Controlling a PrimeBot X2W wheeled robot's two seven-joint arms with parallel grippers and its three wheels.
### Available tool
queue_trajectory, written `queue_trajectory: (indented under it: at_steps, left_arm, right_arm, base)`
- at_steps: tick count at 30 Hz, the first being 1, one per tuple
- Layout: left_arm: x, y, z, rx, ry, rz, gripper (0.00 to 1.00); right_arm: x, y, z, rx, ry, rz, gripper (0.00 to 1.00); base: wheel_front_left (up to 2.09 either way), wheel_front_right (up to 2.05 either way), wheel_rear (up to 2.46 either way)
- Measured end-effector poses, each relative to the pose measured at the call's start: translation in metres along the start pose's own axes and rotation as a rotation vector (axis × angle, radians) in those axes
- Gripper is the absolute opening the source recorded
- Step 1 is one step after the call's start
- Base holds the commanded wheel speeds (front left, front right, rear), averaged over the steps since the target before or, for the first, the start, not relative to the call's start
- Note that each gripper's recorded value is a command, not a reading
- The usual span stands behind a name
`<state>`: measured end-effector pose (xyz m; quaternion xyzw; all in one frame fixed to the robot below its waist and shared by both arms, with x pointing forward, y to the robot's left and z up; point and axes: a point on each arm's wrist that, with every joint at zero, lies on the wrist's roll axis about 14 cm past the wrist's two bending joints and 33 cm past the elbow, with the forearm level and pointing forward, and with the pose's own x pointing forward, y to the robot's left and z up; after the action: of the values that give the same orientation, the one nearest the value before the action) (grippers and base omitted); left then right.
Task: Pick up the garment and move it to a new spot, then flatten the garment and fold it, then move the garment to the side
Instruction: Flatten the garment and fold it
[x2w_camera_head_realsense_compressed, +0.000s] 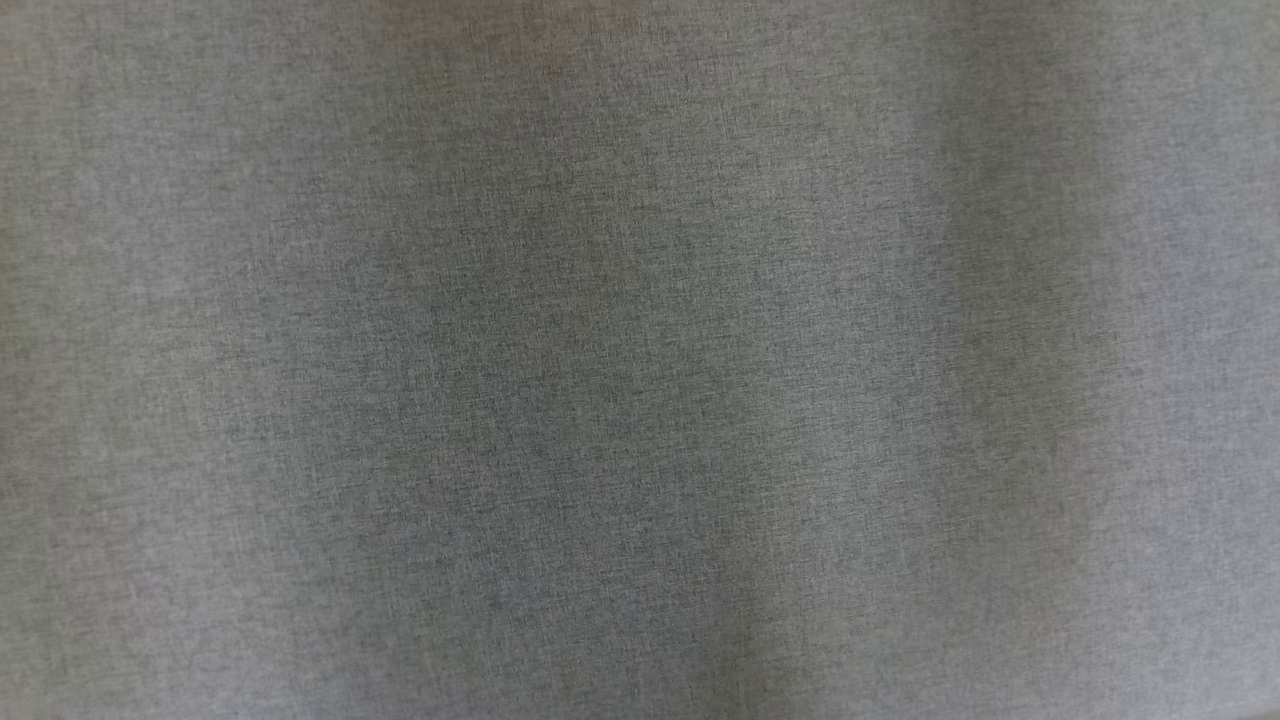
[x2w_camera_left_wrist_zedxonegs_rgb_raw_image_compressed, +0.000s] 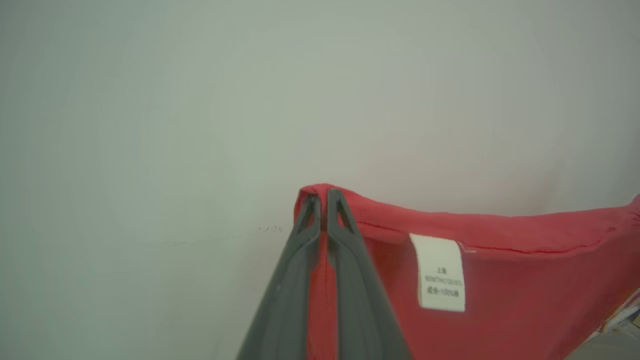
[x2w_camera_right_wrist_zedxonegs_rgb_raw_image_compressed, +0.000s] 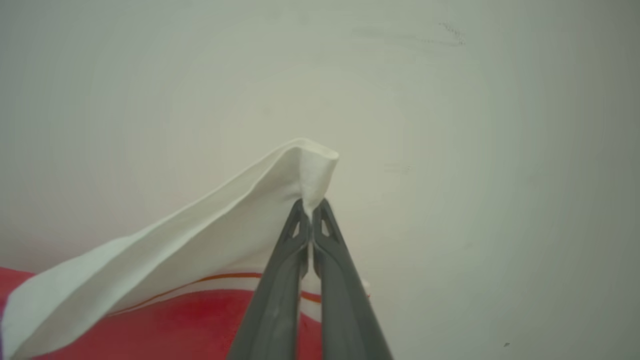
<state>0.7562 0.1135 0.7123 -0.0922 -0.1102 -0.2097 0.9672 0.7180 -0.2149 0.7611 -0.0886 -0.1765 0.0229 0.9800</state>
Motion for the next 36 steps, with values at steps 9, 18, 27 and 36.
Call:
queue_trajectory:
  at_steps: [9, 18, 27, 36]
  left_arm:
    - [-0.009, -0.004, 0.002, -0.029, -0.025, -0.016, 0.00]
    - [-0.053, -0.029, -0.011, -0.149, -0.051, -0.091, 0.00]
    - [-0.140, -0.055, -0.052, -0.274, 0.023, -0.107, 0.00]
    - [-0.251, -0.082, -0.094, -0.400, 0.162, -0.005, 0.00]
  right_arm:
    - [-0.002, 0.012, -0.001, 0.002, -0.017, 0.037, 0.00]
    - [-0.053, 0.029, -0.020, 0.025, -0.026, 0.122, 0.00]
    - [-0.164, 0.028, -0.045, 0.089, 0.033, 0.162, 0.00]
    - [-0.297, 0.037, -0.078, 0.212, 0.224, 0.079, 0.00]
  base:
    - [0.00, 0.00, 0.00]
    - [0.00, 0.00, 0.00]
    - [0.00, 0.00, 0.00]
    - [0.00, 0.00, 0.00]
